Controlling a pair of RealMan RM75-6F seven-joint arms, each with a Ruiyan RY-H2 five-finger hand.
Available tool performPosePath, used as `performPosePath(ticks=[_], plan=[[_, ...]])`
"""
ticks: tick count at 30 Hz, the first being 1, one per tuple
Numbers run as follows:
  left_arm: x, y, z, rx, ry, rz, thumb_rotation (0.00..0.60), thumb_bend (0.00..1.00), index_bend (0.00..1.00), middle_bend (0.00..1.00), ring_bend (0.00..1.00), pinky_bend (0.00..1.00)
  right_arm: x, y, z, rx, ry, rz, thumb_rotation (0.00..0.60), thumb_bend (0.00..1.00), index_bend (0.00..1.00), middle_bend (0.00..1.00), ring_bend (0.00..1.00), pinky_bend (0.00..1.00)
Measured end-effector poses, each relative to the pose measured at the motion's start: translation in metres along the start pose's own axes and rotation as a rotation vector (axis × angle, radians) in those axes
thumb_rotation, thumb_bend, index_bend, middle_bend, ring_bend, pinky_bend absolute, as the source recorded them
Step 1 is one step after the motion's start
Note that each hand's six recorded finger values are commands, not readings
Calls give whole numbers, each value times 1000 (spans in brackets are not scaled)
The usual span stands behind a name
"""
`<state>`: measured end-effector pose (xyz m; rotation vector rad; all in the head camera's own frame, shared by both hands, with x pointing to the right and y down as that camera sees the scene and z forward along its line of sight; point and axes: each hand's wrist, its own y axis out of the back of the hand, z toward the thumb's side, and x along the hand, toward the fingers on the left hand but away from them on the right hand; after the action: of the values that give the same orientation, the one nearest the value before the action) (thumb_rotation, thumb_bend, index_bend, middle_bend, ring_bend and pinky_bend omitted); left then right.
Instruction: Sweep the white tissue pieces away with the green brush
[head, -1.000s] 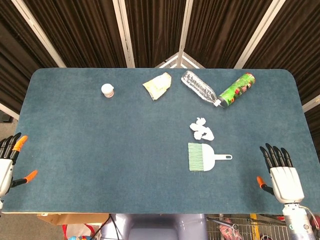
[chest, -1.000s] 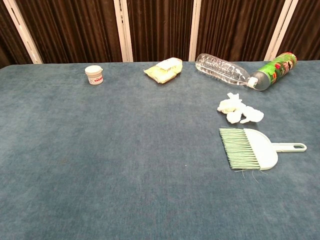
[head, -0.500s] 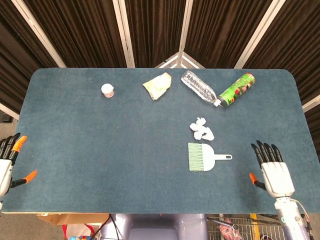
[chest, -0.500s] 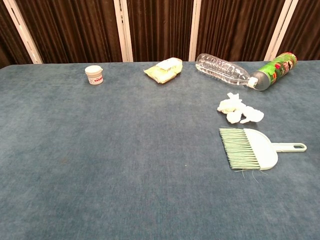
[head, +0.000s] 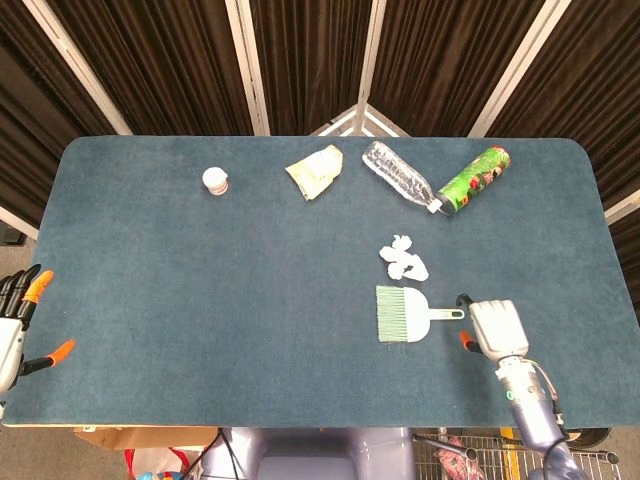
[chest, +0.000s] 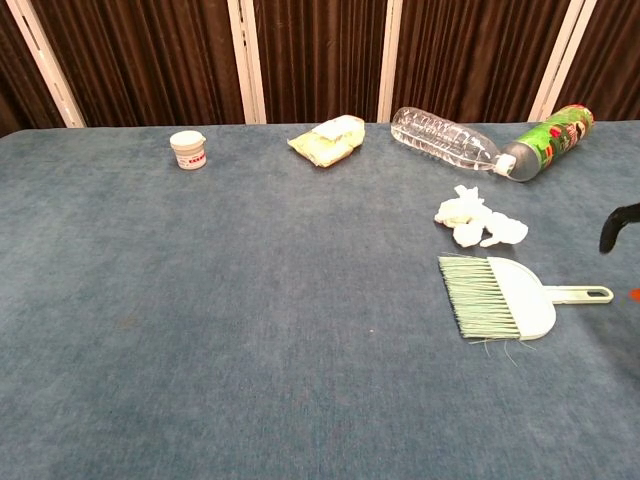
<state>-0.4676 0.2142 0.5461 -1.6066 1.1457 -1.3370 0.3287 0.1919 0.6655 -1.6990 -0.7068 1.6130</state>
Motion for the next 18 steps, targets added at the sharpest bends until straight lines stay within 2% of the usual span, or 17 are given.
performPosePath(ticks=[5,14,18], plan=[[1,-1,0,-2,-2,-9,600,0,0,0,0,17,-15,-16,9,15,-11,39,600,314,400,988,976,787],[2,-2,1,-8,-4,-15,600,0,0,0,0,17,-32,-27,13,16,-36,66,600,314,410,988,976,787],[2,-2,1,-9,-4,-16,600,0,0,0,0,17,-36,-31,12,19,-49,77,600,314,448,988,976,787]])
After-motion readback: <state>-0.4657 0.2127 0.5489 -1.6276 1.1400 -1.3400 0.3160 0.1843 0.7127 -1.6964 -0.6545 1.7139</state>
